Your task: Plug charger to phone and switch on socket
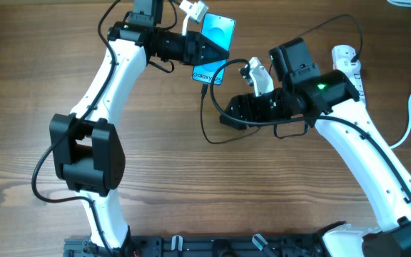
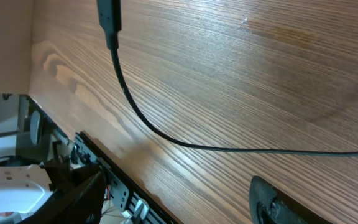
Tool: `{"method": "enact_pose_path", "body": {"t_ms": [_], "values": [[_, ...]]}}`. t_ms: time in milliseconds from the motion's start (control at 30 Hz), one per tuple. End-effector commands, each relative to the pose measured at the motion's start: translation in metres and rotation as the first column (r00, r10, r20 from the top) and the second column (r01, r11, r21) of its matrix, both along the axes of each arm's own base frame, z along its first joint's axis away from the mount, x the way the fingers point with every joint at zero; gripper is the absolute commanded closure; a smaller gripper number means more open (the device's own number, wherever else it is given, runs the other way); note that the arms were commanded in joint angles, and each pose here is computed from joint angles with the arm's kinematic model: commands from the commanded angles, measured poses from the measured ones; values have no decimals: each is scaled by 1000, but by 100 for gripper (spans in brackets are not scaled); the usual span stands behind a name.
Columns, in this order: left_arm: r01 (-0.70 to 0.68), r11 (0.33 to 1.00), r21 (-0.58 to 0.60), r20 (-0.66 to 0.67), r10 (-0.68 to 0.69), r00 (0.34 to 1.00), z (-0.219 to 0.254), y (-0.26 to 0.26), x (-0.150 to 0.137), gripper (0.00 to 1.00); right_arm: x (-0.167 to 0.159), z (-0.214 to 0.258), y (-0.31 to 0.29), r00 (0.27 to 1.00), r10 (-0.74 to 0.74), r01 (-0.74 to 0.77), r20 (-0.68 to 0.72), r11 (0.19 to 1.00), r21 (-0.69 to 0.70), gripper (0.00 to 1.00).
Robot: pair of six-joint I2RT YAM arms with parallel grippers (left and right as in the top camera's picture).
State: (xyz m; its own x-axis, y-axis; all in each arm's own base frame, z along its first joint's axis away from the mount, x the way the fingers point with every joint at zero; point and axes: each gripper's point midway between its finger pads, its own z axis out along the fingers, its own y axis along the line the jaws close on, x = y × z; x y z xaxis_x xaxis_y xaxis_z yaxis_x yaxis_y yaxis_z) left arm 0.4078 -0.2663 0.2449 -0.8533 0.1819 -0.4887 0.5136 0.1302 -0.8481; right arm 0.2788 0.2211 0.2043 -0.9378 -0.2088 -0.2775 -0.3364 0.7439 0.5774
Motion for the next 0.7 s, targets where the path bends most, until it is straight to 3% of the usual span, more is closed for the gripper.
{"method": "enact_pose_path", "body": {"t_ms": [0, 200, 333, 433, 533, 667], "values": [[92, 990, -107, 111, -80, 991, 20, -3, -11, 96, -2, 5, 3, 999, 30, -30, 20, 999, 18, 25], [157, 972, -172, 231, -115, 966, 30, -3, -17, 96, -21, 16, 15, 978, 197, -204, 64, 973, 113, 25], [179, 965, -194, 258, -126, 958, 34, -4, -21, 96, -48, 14, 3, 954, 297, -300, 49, 951, 75, 30], [202, 953, -227, 258, -141, 956, 40, -3, -27, 96, -59, 47, -2, 937, 298, -316, 185, 945, 79, 31], [238, 944, -228, 293, -167, 941, 48, -14, -39, 96, -61, 85, -22, 884, 239, -259, 402, 966, -4, 30], [339, 913, -228, 364, -243, 899, 67, -43, -73, 96, -62, 101, -50, 846, 163, -126, 508, 986, -105, 28]]}}
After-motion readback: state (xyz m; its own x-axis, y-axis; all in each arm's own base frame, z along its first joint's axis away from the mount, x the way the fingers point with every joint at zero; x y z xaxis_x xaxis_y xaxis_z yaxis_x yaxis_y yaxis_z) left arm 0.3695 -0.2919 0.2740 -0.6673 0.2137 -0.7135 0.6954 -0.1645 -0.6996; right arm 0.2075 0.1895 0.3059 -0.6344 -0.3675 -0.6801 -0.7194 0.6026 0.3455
